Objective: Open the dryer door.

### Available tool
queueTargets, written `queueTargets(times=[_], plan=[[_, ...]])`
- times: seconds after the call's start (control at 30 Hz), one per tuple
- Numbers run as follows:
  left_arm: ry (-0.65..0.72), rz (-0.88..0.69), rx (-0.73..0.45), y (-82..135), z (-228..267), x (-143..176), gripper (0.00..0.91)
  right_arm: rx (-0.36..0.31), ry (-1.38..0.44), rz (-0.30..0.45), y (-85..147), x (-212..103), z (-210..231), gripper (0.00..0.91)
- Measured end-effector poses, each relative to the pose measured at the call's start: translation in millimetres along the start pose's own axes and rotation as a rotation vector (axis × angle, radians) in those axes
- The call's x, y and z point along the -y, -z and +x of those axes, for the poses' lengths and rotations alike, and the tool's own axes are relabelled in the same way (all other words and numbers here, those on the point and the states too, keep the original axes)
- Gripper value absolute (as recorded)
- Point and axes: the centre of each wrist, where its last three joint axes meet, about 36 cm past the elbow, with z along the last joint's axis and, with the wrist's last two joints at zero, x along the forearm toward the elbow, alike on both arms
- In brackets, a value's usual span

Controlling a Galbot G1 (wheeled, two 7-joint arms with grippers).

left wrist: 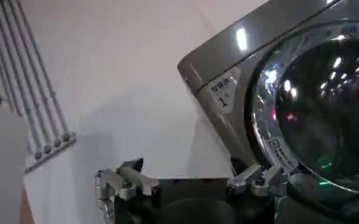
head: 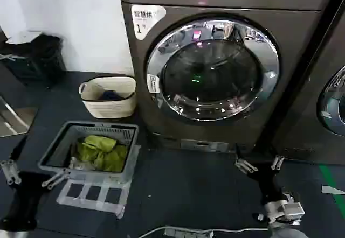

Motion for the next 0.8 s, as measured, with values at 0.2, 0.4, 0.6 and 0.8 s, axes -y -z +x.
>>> queueTargets(times=[0.2, 0.4, 0.6, 0.8], plan=[[0.001, -0.002, -0.010, 4.2, -1.2, -0.2, 0.907, -0.038, 0.092, -0.062, 1.7, 20.2, -11.7, 0.907], [-0.004, 0.002, -0.030, 10.1, -3.3, -0.5, 0.907, -0.020, 0.200, -0.095, 6.0, 42.3, -39.9, 0.907], [-0.015, -0.001, -0.033, 13.7, -4.6, -1.4, 0.907, 0.007, 0.295, -0.085, 5.9, 49.7, -71.3, 0.907], [-0.021, 0.001, -0.044, 16.5, -5.7, -1.4, 0.907, 0.019, 0.372, -0.060, 6.7, 44.6, -99.6, 0.907]])
